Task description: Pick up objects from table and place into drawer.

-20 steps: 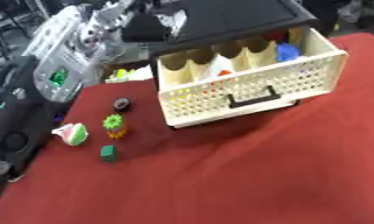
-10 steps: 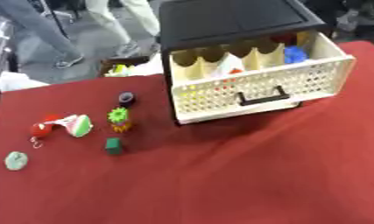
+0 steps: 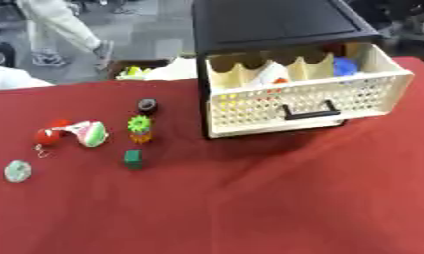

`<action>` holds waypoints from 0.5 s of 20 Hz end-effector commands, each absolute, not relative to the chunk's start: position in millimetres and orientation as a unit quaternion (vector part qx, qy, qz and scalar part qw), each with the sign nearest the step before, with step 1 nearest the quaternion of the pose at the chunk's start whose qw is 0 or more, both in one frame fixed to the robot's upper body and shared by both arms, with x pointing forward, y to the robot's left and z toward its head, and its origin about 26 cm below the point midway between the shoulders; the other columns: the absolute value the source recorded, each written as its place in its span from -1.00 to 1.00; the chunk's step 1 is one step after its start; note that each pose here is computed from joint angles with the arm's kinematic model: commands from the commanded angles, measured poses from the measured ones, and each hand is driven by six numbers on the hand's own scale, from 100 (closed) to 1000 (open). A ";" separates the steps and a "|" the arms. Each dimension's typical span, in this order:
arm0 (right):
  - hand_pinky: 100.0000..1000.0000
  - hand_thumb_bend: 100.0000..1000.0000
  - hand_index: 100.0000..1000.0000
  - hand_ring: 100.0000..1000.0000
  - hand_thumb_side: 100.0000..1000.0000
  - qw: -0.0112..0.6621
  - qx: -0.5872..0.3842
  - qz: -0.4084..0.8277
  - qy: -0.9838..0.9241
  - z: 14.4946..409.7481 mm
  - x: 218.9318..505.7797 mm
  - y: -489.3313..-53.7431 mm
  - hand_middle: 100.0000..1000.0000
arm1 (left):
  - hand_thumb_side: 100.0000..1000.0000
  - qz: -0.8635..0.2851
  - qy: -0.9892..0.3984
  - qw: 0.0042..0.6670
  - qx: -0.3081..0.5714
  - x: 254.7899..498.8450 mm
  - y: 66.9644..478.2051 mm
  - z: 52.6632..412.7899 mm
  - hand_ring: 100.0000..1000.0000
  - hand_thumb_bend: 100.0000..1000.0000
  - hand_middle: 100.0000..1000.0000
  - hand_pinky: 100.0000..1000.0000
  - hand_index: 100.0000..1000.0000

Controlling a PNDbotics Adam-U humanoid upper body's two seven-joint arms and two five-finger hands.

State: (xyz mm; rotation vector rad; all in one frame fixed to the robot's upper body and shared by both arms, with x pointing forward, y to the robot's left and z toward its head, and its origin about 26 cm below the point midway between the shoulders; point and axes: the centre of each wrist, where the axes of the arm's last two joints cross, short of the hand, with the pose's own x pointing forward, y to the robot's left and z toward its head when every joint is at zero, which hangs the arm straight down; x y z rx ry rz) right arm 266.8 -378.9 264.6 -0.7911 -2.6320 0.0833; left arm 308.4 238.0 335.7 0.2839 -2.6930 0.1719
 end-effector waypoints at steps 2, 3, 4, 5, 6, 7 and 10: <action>0.03 -1.00 0.28 -0.16 1.00 0.171 -0.316 0.085 -0.929 272.0 263.2 -382.6 -0.23 | 0.65 0.065 -0.976 0.166 0.125 305.1 250.5 327.9 -0.03 -1.00 0.01 -0.31 0.45; 0.03 -1.00 0.29 -0.16 1.00 0.171 -0.323 0.096 -0.926 270.1 262.8 -383.1 -0.22 | 0.67 0.063 -0.976 0.163 0.130 305.8 252.5 321.8 -0.01 -1.00 0.03 -0.29 0.47; 0.02 -1.00 0.30 -0.16 1.00 0.171 -0.329 0.106 -0.922 268.2 262.4 -383.6 -0.22 | 0.68 0.059 -0.976 0.159 0.136 306.4 254.6 316.1 0.00 -1.00 0.04 -0.28 0.48; -0.02 -1.00 0.30 -0.16 1.00 0.172 -0.336 0.115 -0.919 266.3 262.0 -384.1 -0.21 | 0.68 0.054 -0.976 0.155 0.142 306.8 256.4 310.7 0.04 -1.00 0.10 -0.23 0.52; -0.02 -1.00 0.30 -0.16 1.00 0.172 -0.343 0.125 -0.915 264.7 261.5 -384.8 -0.21 | 0.68 0.048 -0.976 0.151 0.147 307.2 258.6 304.4 0.06 -1.00 0.11 -0.21 0.53; -0.03 -1.00 0.30 -0.16 1.00 0.171 -0.350 0.135 -0.911 263.4 260.9 -385.6 -0.20 | 0.68 0.044 -0.976 0.150 0.151 307.5 260.5 297.9 0.08 -1.00 0.14 -0.17 0.54; -0.06 -1.00 0.32 -0.16 0.98 0.166 -0.372 0.175 -0.896 262.6 259.2 -387.9 -0.19 | 0.76 0.042 -0.973 0.171 0.151 308.1 263.7 274.7 0.13 -1.00 0.19 -0.12 0.57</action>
